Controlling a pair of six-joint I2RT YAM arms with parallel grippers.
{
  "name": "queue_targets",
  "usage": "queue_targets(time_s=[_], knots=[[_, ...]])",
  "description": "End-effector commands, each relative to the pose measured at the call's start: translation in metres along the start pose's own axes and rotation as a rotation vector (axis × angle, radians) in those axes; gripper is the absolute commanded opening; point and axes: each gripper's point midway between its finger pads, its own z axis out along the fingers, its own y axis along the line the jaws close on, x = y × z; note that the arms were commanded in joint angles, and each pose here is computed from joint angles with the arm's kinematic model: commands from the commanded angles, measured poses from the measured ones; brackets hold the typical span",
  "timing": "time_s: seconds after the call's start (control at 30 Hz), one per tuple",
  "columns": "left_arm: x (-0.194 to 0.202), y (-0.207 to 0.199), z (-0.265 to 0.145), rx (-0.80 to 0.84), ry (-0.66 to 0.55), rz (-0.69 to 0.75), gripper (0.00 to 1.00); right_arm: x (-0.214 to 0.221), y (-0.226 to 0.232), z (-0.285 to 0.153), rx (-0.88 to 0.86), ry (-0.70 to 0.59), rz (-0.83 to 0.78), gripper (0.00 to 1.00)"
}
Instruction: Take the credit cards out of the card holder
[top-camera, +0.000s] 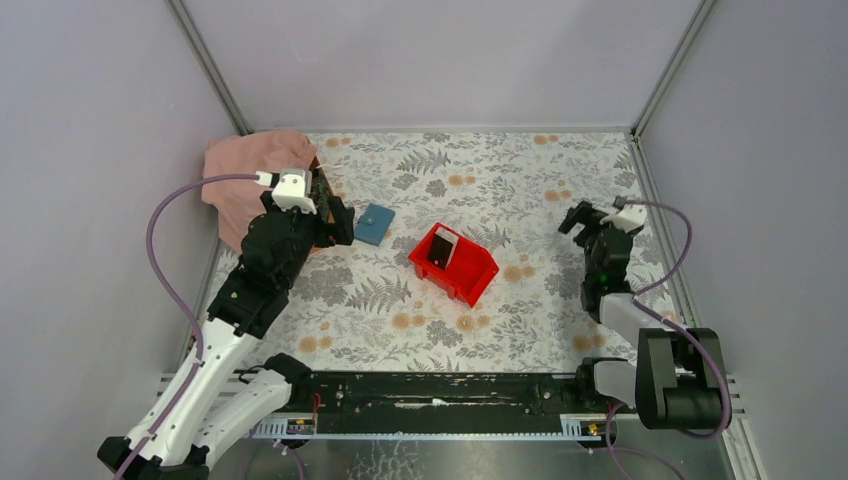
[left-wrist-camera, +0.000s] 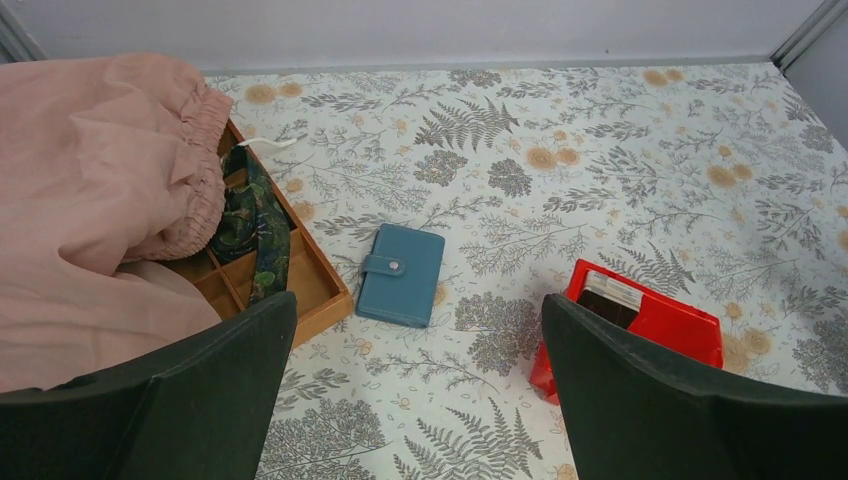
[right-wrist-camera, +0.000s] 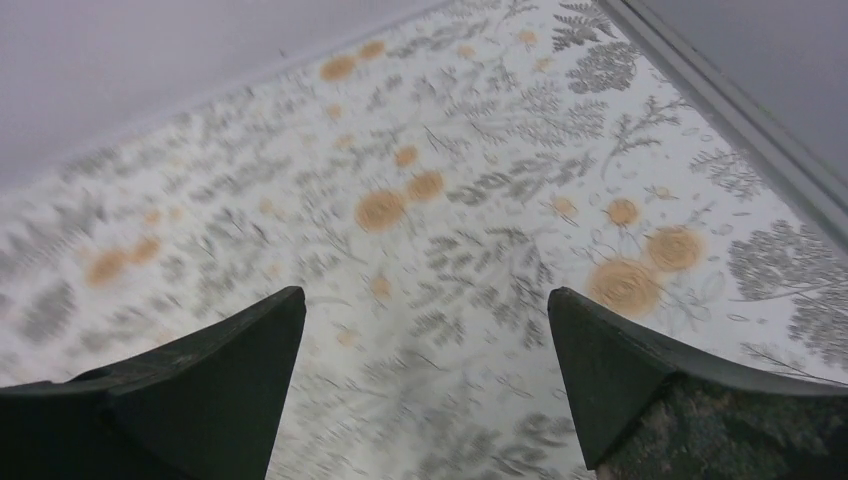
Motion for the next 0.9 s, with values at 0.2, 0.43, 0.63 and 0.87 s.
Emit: queue_targets(time_s=[0.2,0.43,0.63,0.87], knots=[[-0.032,-0.016,-0.003,0.045,-0.038,-0.128,1.0,-0.003,0.07,0.006,-0.142,0.317,0.341,0.97],[-0.035,-0.058,0.042,0.148,0.102,-0.229,1.0,-0.045,0.173,-0.021,-0.407,0.336,0.013,0.81],[-0.055,-0.047,0.075,0.022,0.08,-0.247,1.0,-0.039,0.22,-0.025,-0.526,0.392,-0.147,0.76],[-0.011,-0.014,0.101,-0.172,0.114,-0.24,0.73,-0.013,0.229,-0.018,-0.502,0.397,-0.22,0.35]])
